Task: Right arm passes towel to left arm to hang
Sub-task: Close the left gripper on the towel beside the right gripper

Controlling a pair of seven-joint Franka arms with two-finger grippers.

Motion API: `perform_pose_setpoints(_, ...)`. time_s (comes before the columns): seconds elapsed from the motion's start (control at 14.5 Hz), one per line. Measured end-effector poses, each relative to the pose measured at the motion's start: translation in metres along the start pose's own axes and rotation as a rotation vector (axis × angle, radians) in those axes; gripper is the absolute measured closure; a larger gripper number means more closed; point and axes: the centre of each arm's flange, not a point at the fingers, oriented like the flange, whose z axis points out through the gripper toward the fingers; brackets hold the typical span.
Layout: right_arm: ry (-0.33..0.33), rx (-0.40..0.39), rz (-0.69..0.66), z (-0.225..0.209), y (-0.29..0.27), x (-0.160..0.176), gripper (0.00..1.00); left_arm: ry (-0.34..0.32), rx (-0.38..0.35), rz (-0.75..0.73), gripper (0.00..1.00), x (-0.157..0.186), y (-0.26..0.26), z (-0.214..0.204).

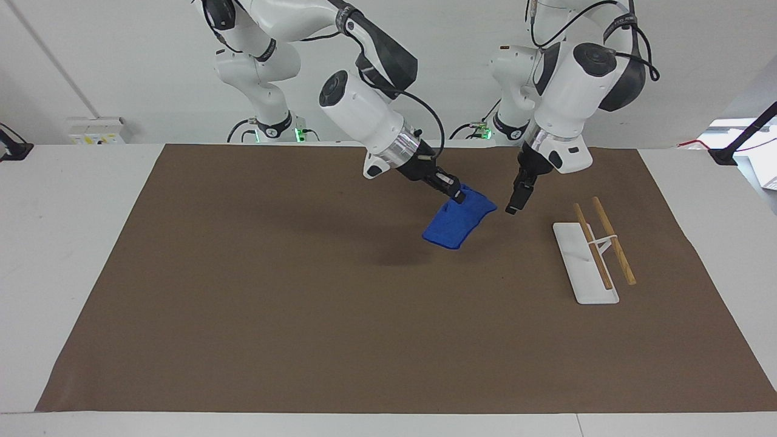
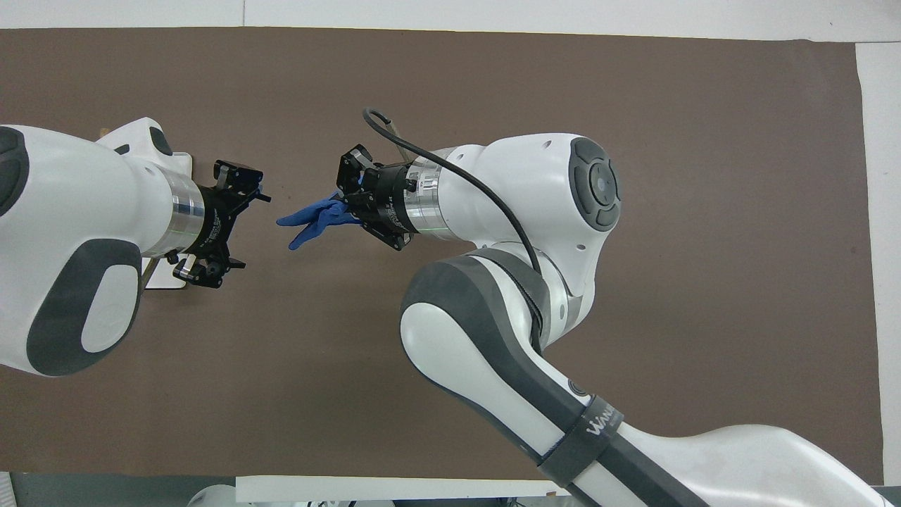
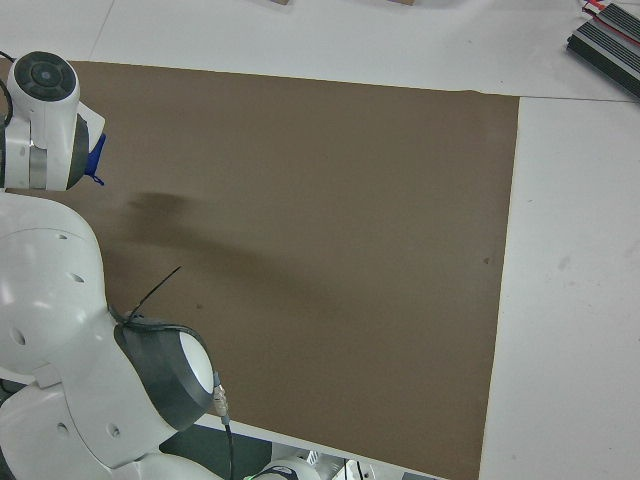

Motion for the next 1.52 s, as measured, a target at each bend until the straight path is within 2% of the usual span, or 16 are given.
perform_pose_setpoints(0.21,0.000,0.000,0.000,0.000,0.000,0.000,0.94,-0.005,-0.006,-0.048,0.04,-0.011,-0.002,0.004)
perform_pose_setpoints(0.28,0.000,0.000,0.000,0.000,0.000,0.000,0.94,-0.005,-0.036,-0.049,0.12,-0.012,0.000,0.002)
perform_pose_setpoints(0.35,0.000,0.000,0.000,0.000,0.000,0.000,0.94,-0.004,-0.067,-0.052,0.12,-0.011,0.003,0.000)
perform_pose_setpoints(0.48,0.000,0.000,0.000,0.000,0.000,0.000,0.94,-0.003,-0.102,-0.052,0.33,-0.010,0.006,-0.002)
perform_pose_setpoints(0.62,0.000,0.000,0.000,0.000,0.000,0.000,0.94,-0.003,-0.106,-0.033,0.38,-0.013,0.007,-0.002)
perform_pose_setpoints(1.18,0.000,-0.004,0.001,0.002,0.002,0.000,0.94,-0.003,-0.102,0.002,0.46,-0.024,0.011,0.015)
perform_pose_setpoints(1.31,0.000,-0.005,0.001,0.002,0.002,0.000,0.94,-0.002,-0.103,0.001,0.63,-0.024,0.012,0.018)
perform_pose_setpoints(1.45,0.000,-0.006,0.001,0.002,0.002,0.000,0.94,-0.002,-0.104,0.001,0.67,-0.024,0.013,0.019)
perform_pose_setpoints(1.52,0.000,-0.006,0.001,0.002,0.002,0.000,0.94,-0.002,-0.104,0.001,0.81,-0.024,0.013,0.019)
